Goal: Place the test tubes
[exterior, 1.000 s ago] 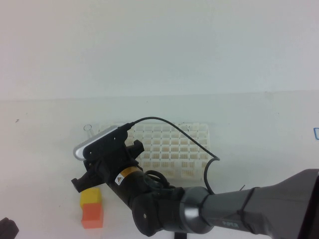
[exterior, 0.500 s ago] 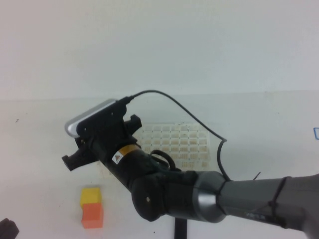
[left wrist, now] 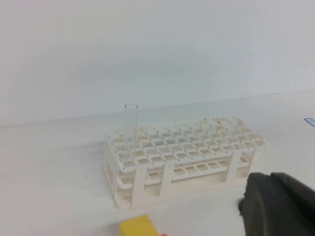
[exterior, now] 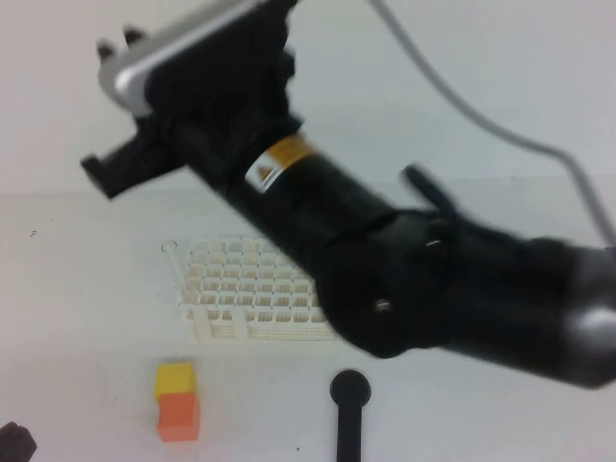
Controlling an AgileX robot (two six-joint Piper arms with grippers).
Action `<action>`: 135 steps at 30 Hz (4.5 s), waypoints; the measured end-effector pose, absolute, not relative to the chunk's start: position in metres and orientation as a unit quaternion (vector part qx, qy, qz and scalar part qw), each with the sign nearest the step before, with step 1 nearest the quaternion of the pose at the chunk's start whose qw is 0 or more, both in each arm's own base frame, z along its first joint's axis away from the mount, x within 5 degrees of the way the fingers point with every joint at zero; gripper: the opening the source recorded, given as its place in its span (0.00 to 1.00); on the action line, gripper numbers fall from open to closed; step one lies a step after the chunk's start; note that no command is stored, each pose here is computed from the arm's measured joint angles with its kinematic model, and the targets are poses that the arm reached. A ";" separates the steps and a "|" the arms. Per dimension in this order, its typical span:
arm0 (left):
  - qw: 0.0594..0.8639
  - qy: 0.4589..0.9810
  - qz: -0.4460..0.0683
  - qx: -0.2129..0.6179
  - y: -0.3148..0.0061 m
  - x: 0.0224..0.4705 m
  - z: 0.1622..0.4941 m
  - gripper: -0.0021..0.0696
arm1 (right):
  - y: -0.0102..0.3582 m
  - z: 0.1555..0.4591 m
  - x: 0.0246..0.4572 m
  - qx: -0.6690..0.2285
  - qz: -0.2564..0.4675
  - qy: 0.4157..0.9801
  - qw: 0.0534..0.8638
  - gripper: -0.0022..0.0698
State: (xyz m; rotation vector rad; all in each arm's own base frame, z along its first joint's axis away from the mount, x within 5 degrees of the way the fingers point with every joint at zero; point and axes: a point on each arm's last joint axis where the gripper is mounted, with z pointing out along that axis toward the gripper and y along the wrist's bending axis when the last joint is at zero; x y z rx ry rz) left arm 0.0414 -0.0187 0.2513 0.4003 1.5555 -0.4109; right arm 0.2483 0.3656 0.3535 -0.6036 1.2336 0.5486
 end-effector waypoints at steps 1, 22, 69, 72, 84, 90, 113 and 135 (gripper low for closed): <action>0.676 0.692 -0.183 0.178 -0.019 0.041 0.251 0.03 | 0.359 0.367 0.243 -0.281 0.249 0.544 0.750 0.18; 0.676 0.692 -0.183 0.178 -0.019 0.041 0.251 0.03 | 0.182 0.413 0.150 -0.422 0.158 0.548 0.705 0.03; 0.715 0.698 0.016 -0.026 0.007 0.039 0.253 0.03 | 0.000 0.184 0.057 -0.050 -0.049 0.763 0.642 0.03; 0.711 0.700 0.037 -0.047 0.009 0.039 0.252 0.03 | 0.000 0.178 0.055 -0.032 -0.032 0.780 0.624 0.03; 0.706 0.705 0.043 -0.053 0.010 0.039 0.251 0.03 | 0.001 0.169 0.052 -0.024 -0.019 0.813 0.581 0.03; 0.687 0.722 -0.006 -0.080 0.007 0.043 0.236 0.03 | 0.001 0.169 0.052 -0.025 -0.019 0.814 0.580 0.03; 0.613 0.776 -0.076 -0.130 0.002 0.053 0.175 0.03 | 0.001 0.169 0.051 -0.024 -0.018 0.815 0.578 0.03; 0.613 0.778 -0.065 -0.122 0.003 0.053 0.174 0.03 | 0.001 0.169 0.051 -0.024 -0.018 0.815 0.578 0.03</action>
